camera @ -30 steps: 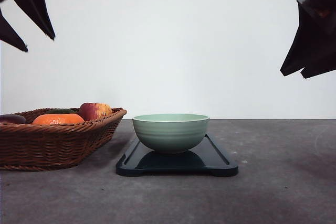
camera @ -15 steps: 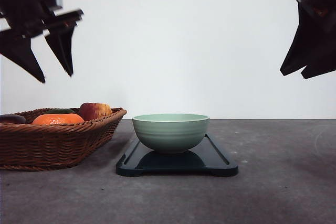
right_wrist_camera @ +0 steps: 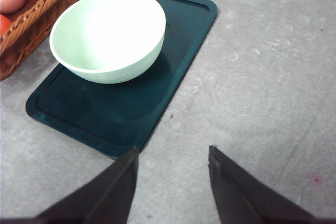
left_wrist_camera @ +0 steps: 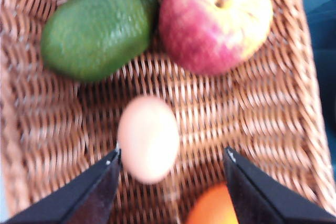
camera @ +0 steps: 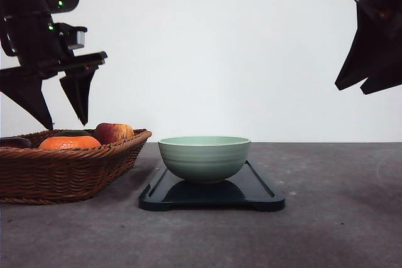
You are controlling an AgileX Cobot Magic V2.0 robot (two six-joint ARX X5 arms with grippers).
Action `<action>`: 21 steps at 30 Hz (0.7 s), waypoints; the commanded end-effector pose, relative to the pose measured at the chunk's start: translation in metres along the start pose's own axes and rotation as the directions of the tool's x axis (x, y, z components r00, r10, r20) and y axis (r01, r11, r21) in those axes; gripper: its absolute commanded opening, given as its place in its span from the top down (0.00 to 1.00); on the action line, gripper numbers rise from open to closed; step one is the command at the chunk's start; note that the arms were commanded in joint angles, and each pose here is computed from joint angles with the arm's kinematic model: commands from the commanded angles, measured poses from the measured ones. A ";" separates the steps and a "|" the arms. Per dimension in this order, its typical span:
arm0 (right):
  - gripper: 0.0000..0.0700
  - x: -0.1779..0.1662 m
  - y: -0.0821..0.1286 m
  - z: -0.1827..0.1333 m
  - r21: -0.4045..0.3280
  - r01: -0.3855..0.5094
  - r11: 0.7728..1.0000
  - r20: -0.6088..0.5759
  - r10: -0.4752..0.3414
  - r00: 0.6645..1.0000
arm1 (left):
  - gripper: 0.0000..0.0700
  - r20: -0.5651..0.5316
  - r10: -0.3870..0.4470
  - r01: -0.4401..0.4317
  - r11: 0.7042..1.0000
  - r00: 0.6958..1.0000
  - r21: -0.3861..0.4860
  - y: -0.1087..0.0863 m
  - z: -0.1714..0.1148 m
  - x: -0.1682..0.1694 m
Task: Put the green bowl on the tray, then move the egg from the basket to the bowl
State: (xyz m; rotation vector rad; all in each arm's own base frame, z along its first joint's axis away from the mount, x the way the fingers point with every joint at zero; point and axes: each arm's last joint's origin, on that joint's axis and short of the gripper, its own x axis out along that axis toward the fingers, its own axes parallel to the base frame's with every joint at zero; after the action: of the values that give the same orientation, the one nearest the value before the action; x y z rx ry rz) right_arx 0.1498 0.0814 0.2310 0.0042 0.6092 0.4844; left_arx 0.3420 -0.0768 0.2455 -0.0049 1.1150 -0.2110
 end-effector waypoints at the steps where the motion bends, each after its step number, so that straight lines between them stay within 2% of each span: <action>1: 0.62 0.001 0.001 0.001 0.008 -0.003 1.000 0.002 0.003 1.000 | 0.44 0.013 0.002 -0.002 1.000 1.000 0.025 -0.001 0.007 0.004; 21: 0.62 0.001 0.001 0.001 0.009 -0.003 1.000 0.003 0.003 1.000 | 0.44 -0.053 0.031 -0.029 0.999 0.998 0.044 0.003 0.006 0.042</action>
State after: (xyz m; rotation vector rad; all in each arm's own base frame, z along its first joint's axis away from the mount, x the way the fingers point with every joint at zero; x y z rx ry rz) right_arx 0.1498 0.0814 0.2310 0.0042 0.6092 0.4844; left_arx 0.3585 -0.0794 0.2122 0.0390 1.1728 -0.2003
